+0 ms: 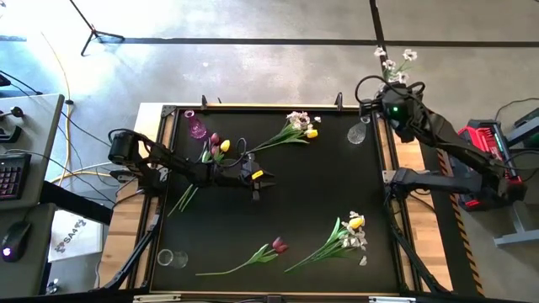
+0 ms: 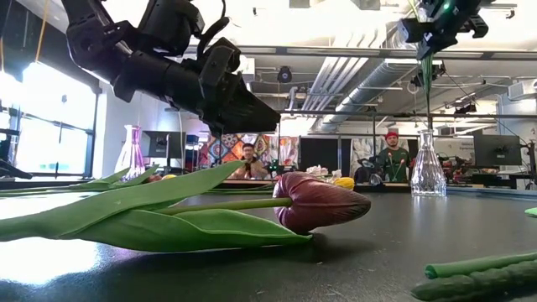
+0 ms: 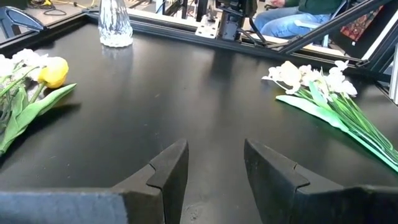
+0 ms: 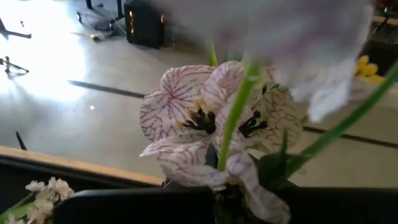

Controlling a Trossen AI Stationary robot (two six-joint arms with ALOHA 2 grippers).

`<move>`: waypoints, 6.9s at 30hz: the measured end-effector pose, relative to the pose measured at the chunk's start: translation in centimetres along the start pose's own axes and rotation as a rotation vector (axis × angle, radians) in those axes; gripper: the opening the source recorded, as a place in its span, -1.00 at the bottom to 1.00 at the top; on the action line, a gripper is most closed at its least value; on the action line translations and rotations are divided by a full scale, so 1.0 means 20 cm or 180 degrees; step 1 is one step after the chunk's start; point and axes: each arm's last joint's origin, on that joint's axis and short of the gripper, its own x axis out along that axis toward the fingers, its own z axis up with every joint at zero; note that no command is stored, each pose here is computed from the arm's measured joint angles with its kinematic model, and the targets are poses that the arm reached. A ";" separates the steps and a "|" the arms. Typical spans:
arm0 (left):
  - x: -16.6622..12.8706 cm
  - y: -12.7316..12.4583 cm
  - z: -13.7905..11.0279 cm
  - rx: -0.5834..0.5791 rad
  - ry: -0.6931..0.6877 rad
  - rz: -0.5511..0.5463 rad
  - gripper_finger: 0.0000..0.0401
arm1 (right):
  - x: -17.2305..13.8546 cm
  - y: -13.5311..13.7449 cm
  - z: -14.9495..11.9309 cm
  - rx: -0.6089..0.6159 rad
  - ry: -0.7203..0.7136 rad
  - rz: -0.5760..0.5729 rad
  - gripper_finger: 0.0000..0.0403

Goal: Sort flowers into vase by color
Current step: Put the middle white flowers into the top transparent vase, then put the top white flowers into the top transparent vase

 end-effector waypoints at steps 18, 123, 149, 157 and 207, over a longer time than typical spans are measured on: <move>0.00 0.01 0.00 -0.0001 0.0002 0.0092 -0.29 | -0.08 -0.06 0.05 0.0149 0.0076 0.0276 -1.00; -0.01 -0.02 -0.09 -0.0154 0.0563 0.0073 -0.29 | -0.03 0.41 -0.68 -0.0225 0.2490 0.1646 0.06; 0.04 0.09 0.01 -0.0244 0.0456 0.0543 -0.38 | -0.13 0.56 -1.02 0.1056 0.1482 0.2384 0.06; 0.08 0.33 0.13 -0.0121 0.0972 0.1107 -0.40 | -0.17 0.56 -1.03 0.1086 0.1223 0.2310 0.06; 0.32 0.86 0.14 -0.0390 0.1865 0.1410 -0.86 | -0.19 0.56 -1.04 0.0682 0.0946 0.2284 0.06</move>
